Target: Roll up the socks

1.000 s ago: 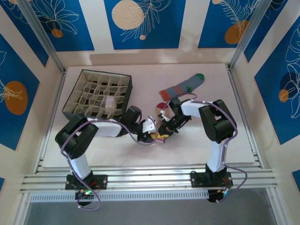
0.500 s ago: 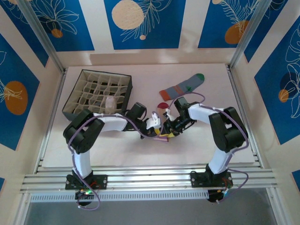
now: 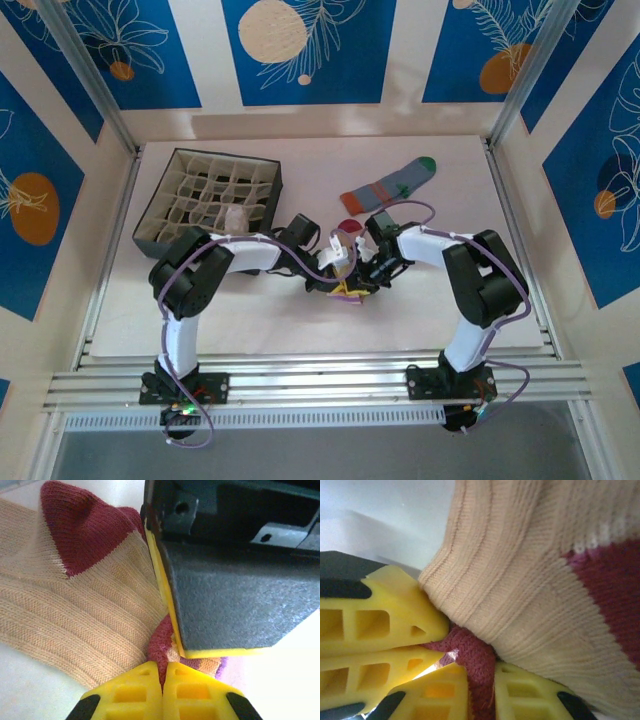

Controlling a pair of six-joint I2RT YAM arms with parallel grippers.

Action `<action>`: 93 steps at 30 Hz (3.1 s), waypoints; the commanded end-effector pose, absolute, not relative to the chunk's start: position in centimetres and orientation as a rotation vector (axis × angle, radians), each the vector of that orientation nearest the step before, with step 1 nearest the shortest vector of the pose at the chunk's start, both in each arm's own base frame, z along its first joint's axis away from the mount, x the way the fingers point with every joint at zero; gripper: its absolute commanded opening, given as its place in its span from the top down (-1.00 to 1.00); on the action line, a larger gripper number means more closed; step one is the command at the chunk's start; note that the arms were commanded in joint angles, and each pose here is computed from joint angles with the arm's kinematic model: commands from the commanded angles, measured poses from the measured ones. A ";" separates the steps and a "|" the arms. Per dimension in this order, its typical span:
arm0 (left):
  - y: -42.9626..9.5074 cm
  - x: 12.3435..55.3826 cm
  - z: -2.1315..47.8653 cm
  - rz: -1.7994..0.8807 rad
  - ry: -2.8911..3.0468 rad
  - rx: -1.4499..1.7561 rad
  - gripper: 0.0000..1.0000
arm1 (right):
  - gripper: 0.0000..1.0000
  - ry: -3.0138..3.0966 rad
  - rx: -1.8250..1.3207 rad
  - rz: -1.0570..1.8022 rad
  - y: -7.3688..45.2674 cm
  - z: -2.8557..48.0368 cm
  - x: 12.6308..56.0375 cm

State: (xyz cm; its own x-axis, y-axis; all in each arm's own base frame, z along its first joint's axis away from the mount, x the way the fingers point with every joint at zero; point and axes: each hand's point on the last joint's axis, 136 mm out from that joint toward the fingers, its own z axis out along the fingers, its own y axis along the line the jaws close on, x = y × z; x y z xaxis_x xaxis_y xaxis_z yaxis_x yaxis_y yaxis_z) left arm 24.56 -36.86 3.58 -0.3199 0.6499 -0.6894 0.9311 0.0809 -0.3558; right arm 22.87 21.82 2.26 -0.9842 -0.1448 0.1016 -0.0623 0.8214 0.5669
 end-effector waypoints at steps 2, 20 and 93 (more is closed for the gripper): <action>-35.8 24.0 2.5 -1.036 2.036 1.584 0.88 | 0.78 -2.895 0.001 -0.595 18.8 -0.1 22.1; -35.6 23.6 6.5 -0.441 1.364 1.758 0.24 | 0.88 -2.786 -0.015 -0.753 19.0 -0.2 21.9; -34.9 19.8 1.3 -1.160 2.337 1.798 1.00 | 0.49 -2.827 0.095 -1.365 21.9 6.1 24.2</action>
